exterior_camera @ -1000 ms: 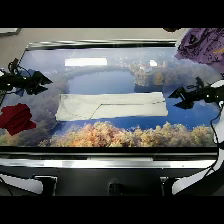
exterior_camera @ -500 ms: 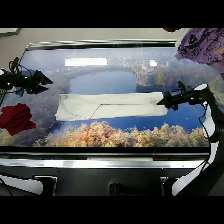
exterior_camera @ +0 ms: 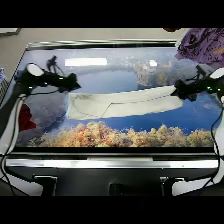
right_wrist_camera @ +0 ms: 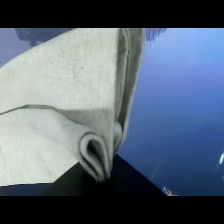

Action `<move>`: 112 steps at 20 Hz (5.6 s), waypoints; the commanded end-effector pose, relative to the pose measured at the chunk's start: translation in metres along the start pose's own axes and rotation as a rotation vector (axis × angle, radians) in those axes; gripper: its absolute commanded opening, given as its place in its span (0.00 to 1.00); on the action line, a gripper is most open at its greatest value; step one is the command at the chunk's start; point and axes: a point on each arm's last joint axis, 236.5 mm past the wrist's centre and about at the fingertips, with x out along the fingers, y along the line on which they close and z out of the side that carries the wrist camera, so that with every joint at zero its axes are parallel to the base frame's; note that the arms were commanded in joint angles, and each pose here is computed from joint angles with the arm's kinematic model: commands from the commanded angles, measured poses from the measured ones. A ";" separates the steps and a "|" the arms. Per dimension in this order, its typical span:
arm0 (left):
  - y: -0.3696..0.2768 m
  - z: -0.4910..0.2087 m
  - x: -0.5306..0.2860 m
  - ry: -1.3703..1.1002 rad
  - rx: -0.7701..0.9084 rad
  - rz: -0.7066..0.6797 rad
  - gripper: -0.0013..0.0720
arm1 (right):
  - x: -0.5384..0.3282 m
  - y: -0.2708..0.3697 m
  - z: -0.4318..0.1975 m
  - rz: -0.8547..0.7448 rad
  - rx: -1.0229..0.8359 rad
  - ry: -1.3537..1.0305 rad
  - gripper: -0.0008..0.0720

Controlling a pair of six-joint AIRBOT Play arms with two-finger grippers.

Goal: Fold the clothes and pants, and hang the long-sleeved shirts on hangers.

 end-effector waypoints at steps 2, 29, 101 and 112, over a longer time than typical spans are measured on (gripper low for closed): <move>-0.111 -0.062 0.099 0.021 0.007 -0.164 0.04 | -0.079 -0.001 -0.006 -0.137 -0.010 -0.128 0.05; -0.223 -0.192 0.194 0.313 -0.081 -0.286 0.03 | -0.139 0.025 -0.030 -0.121 0.017 -0.200 0.05; 0.042 0.031 -0.266 -0.261 0.043 0.510 0.04 | 0.116 0.074 -0.103 0.421 0.002 0.300 0.68; 0.042 0.031 -0.266 -0.261 0.042 0.510 0.04 | 0.137 0.108 -0.105 0.412 -0.056 0.254 0.05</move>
